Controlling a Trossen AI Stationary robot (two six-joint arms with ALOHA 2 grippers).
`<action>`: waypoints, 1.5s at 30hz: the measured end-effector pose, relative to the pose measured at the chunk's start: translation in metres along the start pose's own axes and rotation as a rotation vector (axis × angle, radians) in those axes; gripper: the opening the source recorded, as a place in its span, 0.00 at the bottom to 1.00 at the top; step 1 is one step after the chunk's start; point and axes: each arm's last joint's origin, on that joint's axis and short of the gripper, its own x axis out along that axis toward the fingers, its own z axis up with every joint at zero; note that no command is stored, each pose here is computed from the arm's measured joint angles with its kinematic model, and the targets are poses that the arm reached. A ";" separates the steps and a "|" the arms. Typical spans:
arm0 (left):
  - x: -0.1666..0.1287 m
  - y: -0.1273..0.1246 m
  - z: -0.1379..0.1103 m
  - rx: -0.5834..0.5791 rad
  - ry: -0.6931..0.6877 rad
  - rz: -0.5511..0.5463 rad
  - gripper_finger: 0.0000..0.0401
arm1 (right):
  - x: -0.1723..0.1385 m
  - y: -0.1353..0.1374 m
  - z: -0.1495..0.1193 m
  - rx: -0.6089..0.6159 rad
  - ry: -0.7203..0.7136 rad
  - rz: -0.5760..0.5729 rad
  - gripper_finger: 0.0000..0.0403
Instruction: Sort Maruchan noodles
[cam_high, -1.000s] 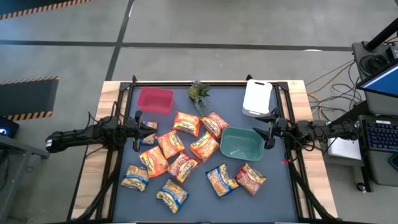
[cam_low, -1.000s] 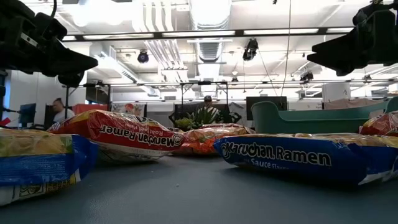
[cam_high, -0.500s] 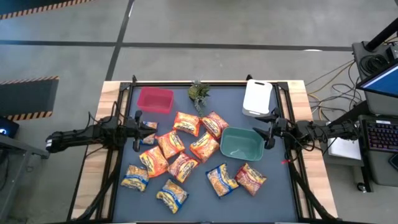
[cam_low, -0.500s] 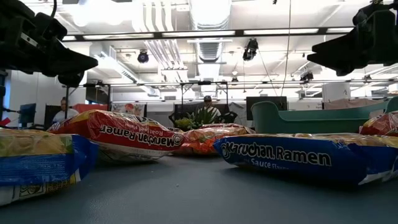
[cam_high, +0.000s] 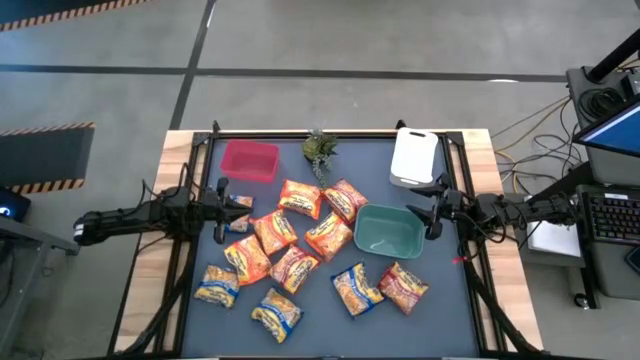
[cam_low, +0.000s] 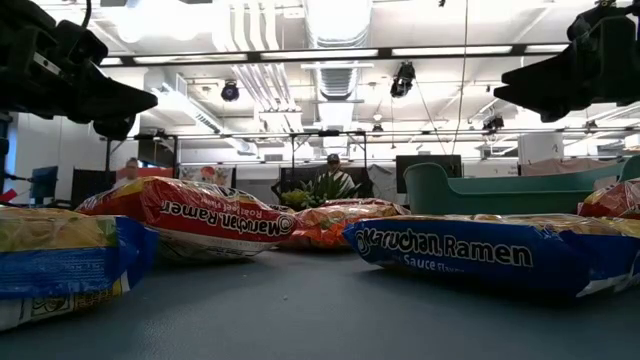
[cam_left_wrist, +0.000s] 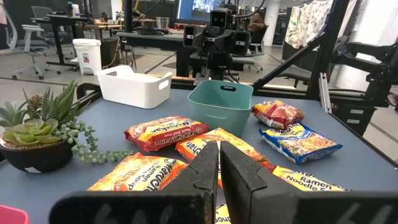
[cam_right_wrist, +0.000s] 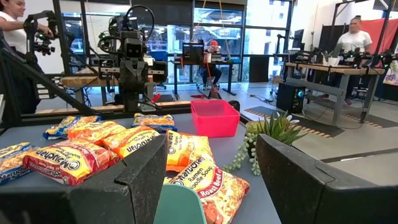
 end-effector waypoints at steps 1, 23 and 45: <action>0.000 0.000 0.000 0.000 0.000 0.000 0.00 | 0.000 0.000 0.000 0.000 0.000 0.000 0.58; 0.000 0.000 0.001 0.001 -0.013 -0.001 0.00 | -0.002 -0.003 0.021 0.350 -0.174 -0.013 0.58; -0.004 -0.002 0.028 -0.274 -0.291 -0.063 0.00 | 0.001 -0.008 0.092 0.315 -0.232 -0.123 0.58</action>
